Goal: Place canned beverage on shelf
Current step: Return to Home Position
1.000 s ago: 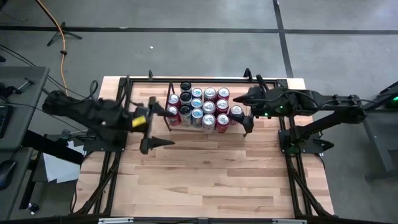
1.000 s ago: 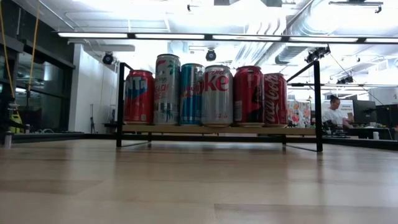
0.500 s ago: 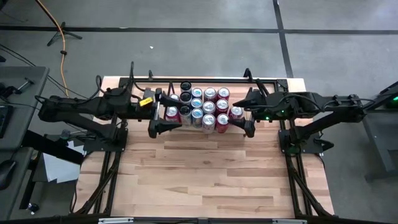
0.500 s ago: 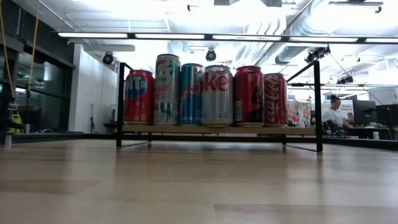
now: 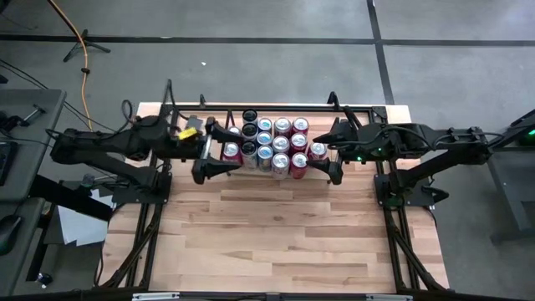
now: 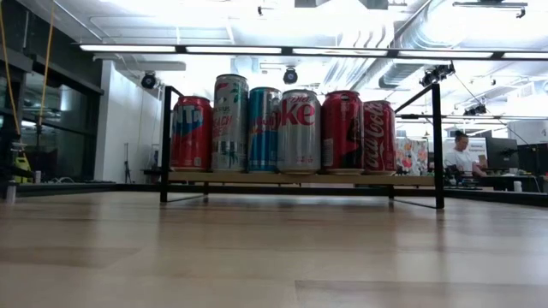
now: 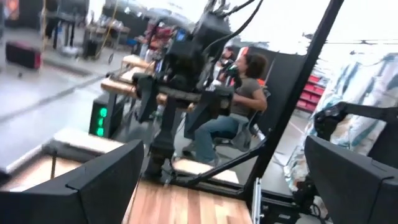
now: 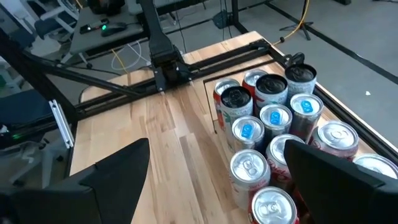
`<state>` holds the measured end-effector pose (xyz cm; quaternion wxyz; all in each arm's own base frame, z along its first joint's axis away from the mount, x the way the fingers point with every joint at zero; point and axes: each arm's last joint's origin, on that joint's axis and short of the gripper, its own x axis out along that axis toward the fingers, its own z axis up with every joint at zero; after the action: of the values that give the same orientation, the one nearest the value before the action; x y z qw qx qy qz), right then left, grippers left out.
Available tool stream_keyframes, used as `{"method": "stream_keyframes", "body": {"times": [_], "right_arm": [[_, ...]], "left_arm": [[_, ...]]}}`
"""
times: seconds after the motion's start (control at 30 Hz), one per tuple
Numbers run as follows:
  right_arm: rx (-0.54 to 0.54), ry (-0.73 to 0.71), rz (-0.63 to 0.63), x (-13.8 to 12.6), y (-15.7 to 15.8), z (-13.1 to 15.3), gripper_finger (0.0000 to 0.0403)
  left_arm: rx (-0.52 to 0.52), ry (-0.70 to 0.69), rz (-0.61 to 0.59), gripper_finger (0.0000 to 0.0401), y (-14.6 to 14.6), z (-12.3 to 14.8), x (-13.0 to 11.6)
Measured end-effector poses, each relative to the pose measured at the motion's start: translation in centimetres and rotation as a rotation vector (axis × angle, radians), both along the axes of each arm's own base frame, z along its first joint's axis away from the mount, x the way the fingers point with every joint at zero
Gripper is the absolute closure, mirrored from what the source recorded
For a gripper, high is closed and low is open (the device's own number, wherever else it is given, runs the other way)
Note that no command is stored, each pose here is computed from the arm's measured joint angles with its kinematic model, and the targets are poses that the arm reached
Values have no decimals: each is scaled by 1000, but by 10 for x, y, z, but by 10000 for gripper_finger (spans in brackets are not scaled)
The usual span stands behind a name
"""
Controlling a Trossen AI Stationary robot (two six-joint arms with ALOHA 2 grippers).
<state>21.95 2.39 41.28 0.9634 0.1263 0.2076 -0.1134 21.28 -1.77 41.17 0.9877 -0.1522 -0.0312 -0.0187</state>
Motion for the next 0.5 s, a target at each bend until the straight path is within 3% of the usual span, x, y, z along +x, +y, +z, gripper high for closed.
{"method": "stream_keyframes", "body": {"times": [0.23, 0.5], "right_arm": [[41, -17, -19, 0, 0, 1, 45], [26, 49, -18, -2, 0, -5, 45]], "left_arm": [[120, -66, 16, 64, 4, 4, -42], [51, -193, 76, 224, 9, -69, -83]]}}
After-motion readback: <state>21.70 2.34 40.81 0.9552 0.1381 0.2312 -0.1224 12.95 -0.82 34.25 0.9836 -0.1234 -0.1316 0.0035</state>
